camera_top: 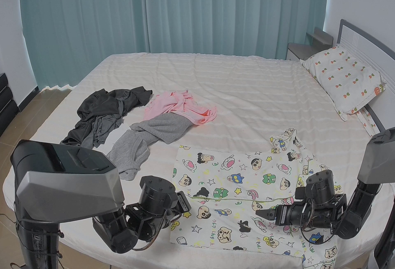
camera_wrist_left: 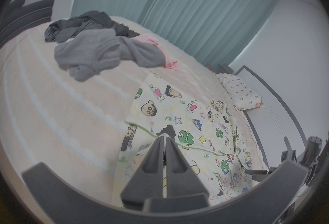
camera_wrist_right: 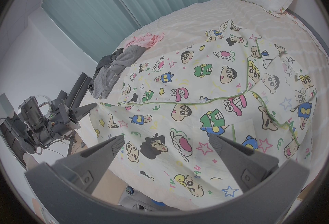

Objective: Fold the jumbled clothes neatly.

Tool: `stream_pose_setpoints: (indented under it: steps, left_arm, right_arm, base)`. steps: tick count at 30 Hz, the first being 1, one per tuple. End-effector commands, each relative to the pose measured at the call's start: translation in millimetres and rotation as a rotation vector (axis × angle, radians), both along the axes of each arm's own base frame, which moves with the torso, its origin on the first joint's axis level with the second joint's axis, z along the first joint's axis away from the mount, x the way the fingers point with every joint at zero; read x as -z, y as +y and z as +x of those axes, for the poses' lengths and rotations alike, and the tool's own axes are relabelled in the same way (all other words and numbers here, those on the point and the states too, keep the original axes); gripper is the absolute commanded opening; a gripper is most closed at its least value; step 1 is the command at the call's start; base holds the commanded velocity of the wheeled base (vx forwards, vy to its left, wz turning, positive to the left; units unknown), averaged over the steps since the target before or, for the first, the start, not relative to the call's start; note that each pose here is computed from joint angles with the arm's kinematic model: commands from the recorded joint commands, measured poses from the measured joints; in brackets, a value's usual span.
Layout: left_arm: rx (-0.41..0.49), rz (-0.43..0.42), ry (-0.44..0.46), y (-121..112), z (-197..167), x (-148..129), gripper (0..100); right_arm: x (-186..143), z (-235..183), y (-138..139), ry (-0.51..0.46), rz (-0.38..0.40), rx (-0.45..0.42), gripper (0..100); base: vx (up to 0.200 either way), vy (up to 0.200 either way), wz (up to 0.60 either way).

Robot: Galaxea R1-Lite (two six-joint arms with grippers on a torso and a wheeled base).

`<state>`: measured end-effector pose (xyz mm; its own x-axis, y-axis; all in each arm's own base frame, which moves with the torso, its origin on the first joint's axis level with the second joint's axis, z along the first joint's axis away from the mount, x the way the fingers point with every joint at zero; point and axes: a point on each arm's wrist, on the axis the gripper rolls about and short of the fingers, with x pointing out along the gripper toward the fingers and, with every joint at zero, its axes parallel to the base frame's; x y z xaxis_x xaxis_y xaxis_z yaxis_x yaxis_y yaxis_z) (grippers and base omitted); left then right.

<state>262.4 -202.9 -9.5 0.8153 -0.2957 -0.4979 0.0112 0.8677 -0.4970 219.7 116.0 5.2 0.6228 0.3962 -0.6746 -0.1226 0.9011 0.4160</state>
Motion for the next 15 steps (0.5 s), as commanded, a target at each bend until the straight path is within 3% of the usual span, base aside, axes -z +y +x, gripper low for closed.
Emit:
stream_pose_setpoints:
  steps: [1,4,12,15]
  left_arm:
    - [0.037,0.074,-0.028,8,-7,16,0]
    - [0.038,0.161,-0.059,12,-8,32,0]
    - [0.055,0.291,-0.115,25,-7,60,0]
    - [0.045,0.293,-0.123,25,-5,59,0]
  right_arm:
    - [0,0,0,-0.001,0.001,-0.001,100]
    - [-1,0,0,-0.003,0.002,-0.001,100]
    - [-1,0,0,-0.003,0.002,-0.002,100]
    - [-1,0,0,-0.003,0.002,-0.001,100]
  base:
    - [0.000,0.000,0.00]
    - [0.000,0.000,0.00]
    - [0.000,0.000,0.00]
    - [0.000,0.000,0.00]
